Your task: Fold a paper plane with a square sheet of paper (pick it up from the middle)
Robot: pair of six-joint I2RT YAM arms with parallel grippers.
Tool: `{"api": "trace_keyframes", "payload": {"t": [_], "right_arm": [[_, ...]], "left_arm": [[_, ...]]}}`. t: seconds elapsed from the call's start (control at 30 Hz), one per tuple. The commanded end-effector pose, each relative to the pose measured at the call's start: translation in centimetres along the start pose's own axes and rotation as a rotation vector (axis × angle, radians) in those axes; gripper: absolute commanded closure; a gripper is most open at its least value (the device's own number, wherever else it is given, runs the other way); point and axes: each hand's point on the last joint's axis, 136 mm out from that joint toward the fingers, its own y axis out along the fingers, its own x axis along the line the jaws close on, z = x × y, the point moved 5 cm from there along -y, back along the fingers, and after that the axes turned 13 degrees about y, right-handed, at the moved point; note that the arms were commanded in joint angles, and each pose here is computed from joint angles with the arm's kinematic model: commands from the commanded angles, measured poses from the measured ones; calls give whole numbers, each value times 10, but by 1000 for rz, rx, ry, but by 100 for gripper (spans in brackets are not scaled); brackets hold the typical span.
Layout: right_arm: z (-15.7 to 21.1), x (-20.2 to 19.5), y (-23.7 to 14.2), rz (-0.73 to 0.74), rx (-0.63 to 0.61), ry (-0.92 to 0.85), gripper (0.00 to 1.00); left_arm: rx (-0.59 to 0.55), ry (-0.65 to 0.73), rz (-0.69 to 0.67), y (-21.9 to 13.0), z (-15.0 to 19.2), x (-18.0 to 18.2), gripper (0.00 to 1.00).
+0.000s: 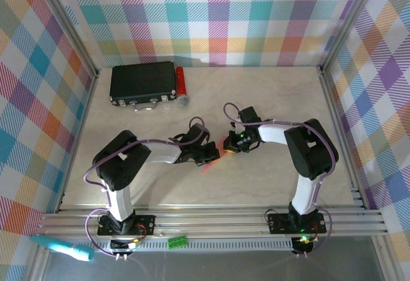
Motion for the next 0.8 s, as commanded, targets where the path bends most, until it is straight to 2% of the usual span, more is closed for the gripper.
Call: {"api": "trace_keyframes", "payload": {"t": [0.0, 0.33, 0.63, 0.77], "right_arm": [[-2, -32, 11, 106, -21, 6, 99], [-37, -41, -9, -9, -180, -17, 100], [-66, -61, -31, 26, -257, 50, 100], [-69, -52, -44, 23, -275, 31, 99]], "left_arm": [[130, -105, -171, 5, 50, 50, 100], [162, -164, -212, 2, 73, 72, 100], [169, -162, -198, 4, 72, 70, 100], [147, -145, -166, 3, 62, 58, 100]]}}
